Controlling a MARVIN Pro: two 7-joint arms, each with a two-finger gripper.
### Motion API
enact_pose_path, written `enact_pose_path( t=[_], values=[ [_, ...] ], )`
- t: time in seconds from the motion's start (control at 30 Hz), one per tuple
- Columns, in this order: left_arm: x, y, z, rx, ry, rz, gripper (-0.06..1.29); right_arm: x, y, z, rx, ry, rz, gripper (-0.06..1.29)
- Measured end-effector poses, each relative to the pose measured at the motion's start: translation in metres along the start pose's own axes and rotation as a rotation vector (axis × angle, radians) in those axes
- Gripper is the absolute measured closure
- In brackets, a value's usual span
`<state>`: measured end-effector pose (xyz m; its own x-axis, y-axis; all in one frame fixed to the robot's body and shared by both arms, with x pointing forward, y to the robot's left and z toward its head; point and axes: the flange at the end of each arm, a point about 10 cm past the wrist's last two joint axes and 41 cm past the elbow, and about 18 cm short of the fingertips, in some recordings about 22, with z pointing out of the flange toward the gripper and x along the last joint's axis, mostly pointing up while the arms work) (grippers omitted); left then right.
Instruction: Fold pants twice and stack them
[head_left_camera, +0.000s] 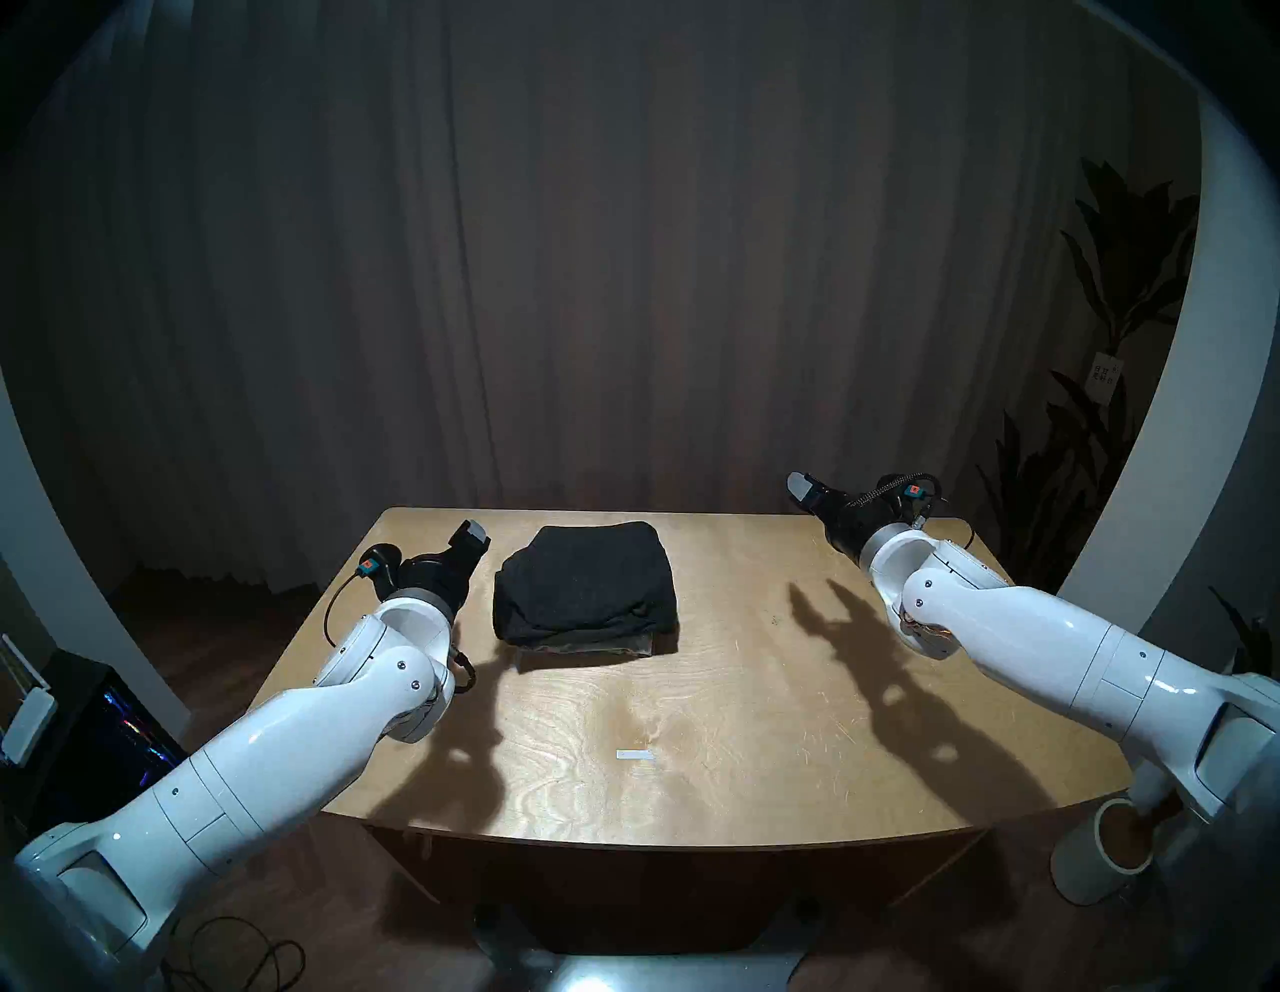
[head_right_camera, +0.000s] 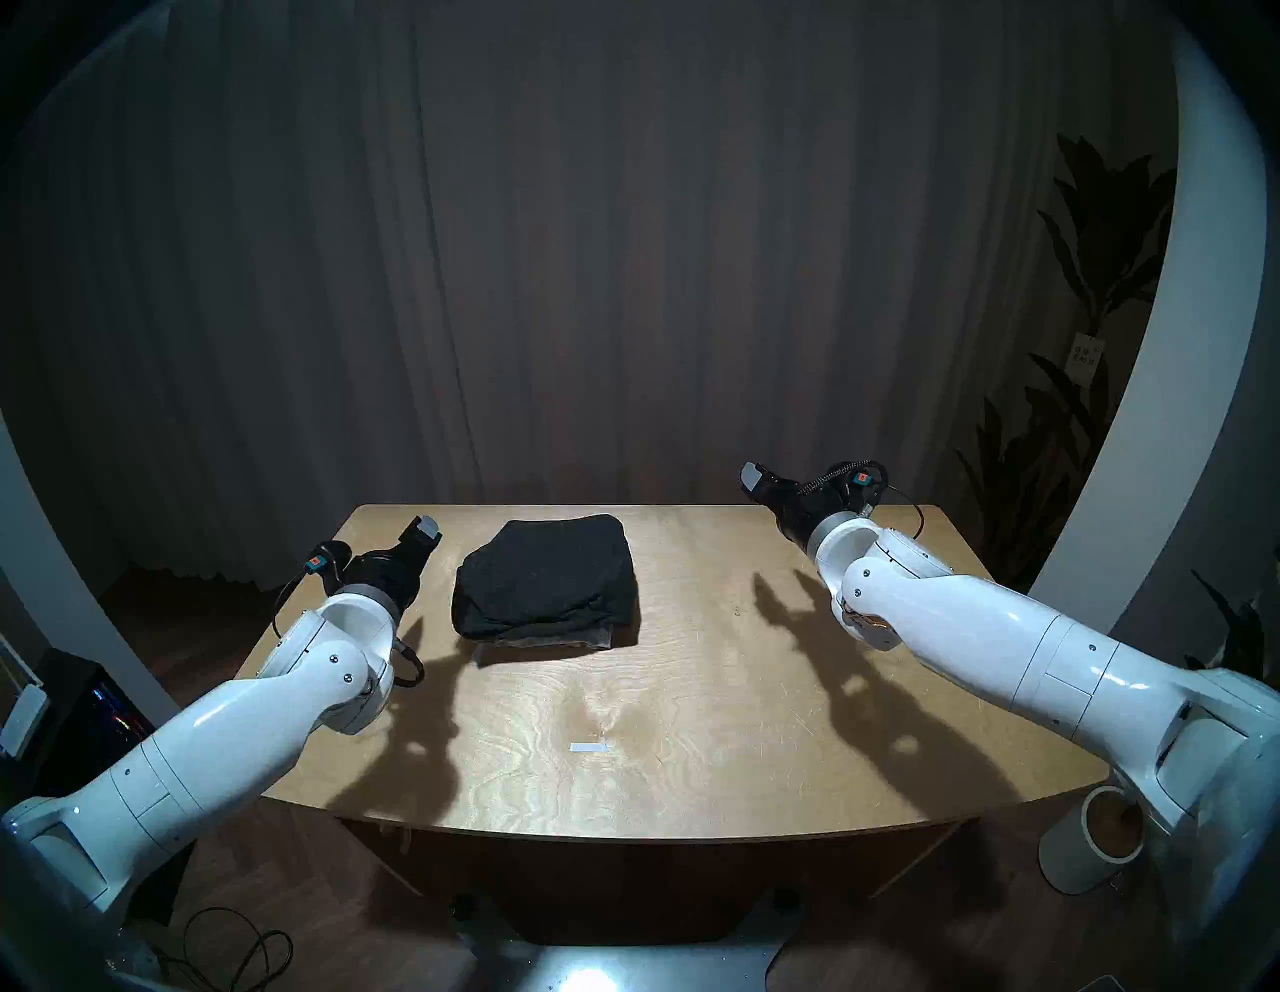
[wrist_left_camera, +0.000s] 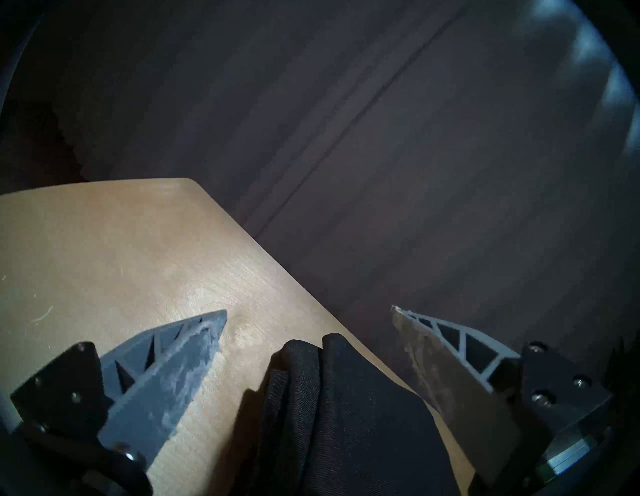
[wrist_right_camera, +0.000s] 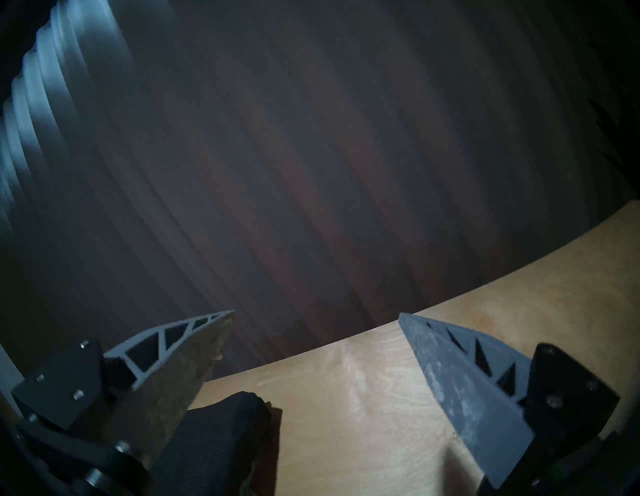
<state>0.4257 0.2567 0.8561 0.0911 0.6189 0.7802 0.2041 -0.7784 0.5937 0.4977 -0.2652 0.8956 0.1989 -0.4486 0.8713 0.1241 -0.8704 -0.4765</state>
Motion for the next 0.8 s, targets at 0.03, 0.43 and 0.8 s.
enact_pose_path(
  t=[0.03,0.43,0.8],
  values=[
    [0.000,-0.001,0.001,-0.004,0.003,0.024,0.03,0.001,0.001,0.001,0.000,-0.001,-0.012,0.00],
    [-0.002,-0.016,0.018,-0.036,0.061,0.333,0.03,-0.001,0.012,0.013,-0.006,-0.032,-0.135,0.00],
    [0.001,-0.014,0.037,-0.079,0.142,0.598,0.03,-0.007,0.020,0.029,-0.024,-0.039,-0.236,0.00]
  ],
)
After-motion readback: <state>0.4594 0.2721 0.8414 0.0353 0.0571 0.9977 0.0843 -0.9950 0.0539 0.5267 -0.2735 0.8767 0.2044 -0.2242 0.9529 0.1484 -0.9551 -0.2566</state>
